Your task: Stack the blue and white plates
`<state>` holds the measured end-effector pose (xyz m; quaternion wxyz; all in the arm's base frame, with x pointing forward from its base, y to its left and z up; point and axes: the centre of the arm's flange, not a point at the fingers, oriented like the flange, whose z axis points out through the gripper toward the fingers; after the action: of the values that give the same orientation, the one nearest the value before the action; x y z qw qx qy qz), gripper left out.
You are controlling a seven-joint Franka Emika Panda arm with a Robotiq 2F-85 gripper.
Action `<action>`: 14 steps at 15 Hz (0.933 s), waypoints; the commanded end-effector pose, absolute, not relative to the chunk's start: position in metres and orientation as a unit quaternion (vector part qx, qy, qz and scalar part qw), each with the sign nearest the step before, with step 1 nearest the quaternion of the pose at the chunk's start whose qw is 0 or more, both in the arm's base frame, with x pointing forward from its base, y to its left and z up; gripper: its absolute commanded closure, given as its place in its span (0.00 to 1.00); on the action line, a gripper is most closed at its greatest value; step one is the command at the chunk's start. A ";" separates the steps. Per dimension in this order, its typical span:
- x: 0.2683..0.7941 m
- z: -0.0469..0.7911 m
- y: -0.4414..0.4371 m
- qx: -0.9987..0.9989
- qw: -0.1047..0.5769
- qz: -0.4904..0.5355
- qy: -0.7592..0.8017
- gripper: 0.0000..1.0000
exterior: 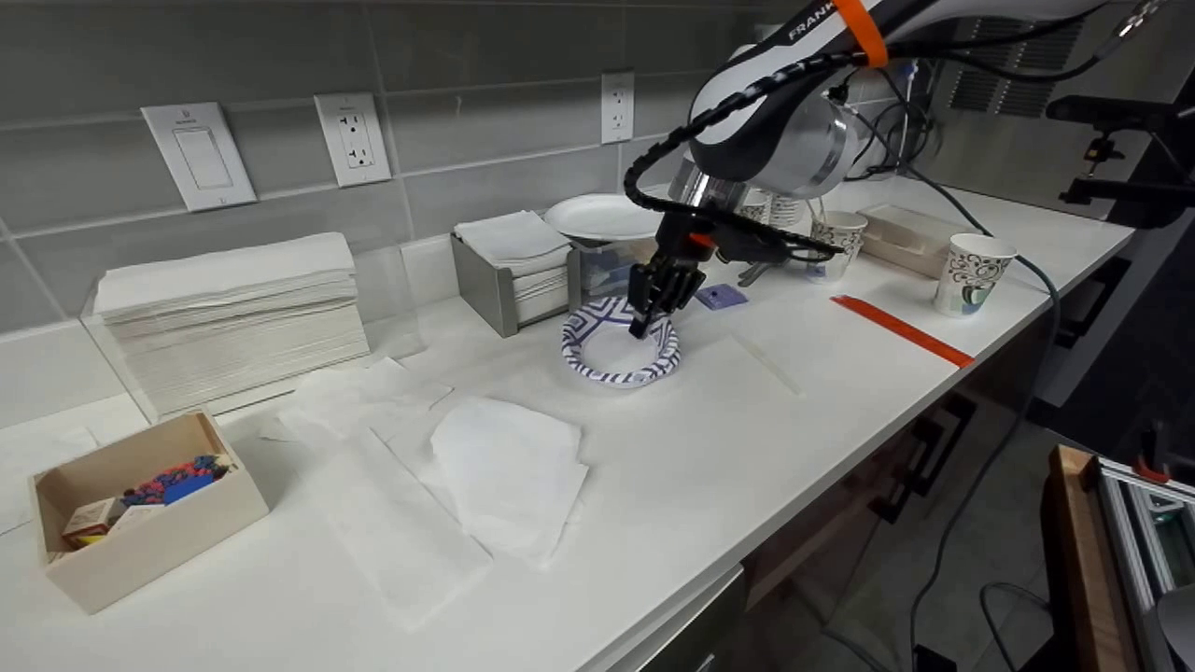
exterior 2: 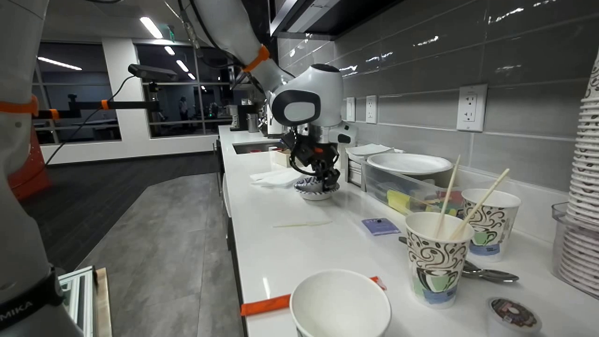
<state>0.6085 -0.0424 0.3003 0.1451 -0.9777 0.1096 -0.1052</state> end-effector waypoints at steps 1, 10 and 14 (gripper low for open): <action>0.596 0.343 -0.044 -0.983 0.124 -0.101 0.085 0.30; 0.558 0.398 -0.076 -0.999 0.027 -0.030 -0.018 0.00; 0.532 0.434 -0.081 -0.994 0.018 -0.018 -0.108 0.00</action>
<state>0.5616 -0.0790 0.4067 0.0305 -0.9974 -0.0581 -0.0295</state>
